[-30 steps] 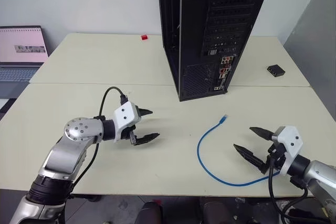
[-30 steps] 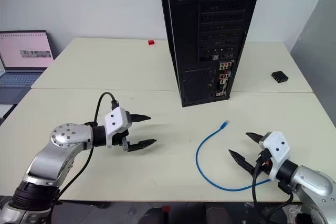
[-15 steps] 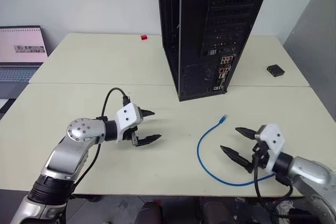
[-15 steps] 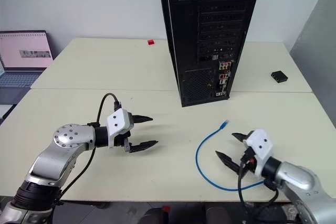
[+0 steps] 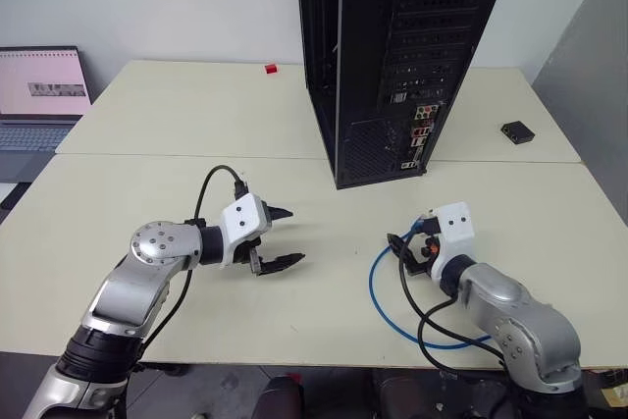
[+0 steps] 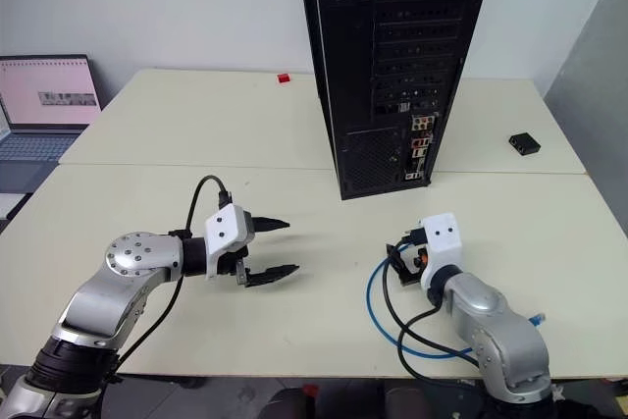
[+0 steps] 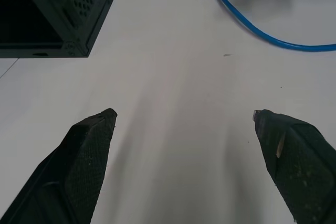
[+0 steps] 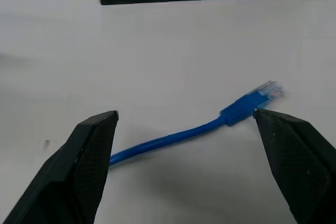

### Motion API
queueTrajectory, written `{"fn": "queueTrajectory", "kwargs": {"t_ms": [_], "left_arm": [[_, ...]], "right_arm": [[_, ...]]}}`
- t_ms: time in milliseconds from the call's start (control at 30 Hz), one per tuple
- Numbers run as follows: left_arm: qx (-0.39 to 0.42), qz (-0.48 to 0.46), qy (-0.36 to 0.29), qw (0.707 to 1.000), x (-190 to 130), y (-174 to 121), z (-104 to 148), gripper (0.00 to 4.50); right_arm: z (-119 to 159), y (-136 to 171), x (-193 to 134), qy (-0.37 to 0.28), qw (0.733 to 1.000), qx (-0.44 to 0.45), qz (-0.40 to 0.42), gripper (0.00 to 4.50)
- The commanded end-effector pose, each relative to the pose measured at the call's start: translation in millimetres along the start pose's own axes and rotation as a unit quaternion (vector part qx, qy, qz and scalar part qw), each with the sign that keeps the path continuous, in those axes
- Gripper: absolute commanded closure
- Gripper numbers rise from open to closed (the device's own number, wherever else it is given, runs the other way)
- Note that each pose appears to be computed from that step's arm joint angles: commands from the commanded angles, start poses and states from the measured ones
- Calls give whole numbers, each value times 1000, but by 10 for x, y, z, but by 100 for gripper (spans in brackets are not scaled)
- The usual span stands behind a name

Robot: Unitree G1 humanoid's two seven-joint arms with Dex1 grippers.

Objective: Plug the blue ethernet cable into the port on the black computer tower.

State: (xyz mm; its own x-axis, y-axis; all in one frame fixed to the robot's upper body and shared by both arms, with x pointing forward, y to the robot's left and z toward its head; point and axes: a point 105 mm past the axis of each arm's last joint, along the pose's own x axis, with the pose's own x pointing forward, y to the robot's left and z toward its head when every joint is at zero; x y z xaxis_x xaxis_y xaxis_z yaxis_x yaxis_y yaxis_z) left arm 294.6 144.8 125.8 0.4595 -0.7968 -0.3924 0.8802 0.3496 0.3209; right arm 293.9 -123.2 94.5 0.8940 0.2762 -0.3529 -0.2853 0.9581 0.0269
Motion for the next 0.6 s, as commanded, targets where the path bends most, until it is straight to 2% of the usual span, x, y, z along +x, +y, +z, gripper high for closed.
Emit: {"fn": "queueTrajectory", "kwargs": {"t_ms": [33, 133, 333, 567, 600], "left_arm": [[20, -2, -16, 1000, 3, 11, 126, 7], [20, -5, -17, 1000, 19, 9, 136, 7], [19, -19, -26, 999, 34, 10, 197, 7], [42, -50, -39, 997, 139, -18, 305, 7], [45, -54, -41, 997, 160, -26, 320, 0]], "right_arm": [[77, -19, 7, -10, 999, -2, -38, 15], [38, -25, 67, -3, 998, 11, -67, 15], [45, 69, 210, -1, 996, 46, -75, 15], [-40, 43, 283, 23, 991, 89, -102, 15], [-47, 43, 286, 25, 990, 89, -104, 51]]}}
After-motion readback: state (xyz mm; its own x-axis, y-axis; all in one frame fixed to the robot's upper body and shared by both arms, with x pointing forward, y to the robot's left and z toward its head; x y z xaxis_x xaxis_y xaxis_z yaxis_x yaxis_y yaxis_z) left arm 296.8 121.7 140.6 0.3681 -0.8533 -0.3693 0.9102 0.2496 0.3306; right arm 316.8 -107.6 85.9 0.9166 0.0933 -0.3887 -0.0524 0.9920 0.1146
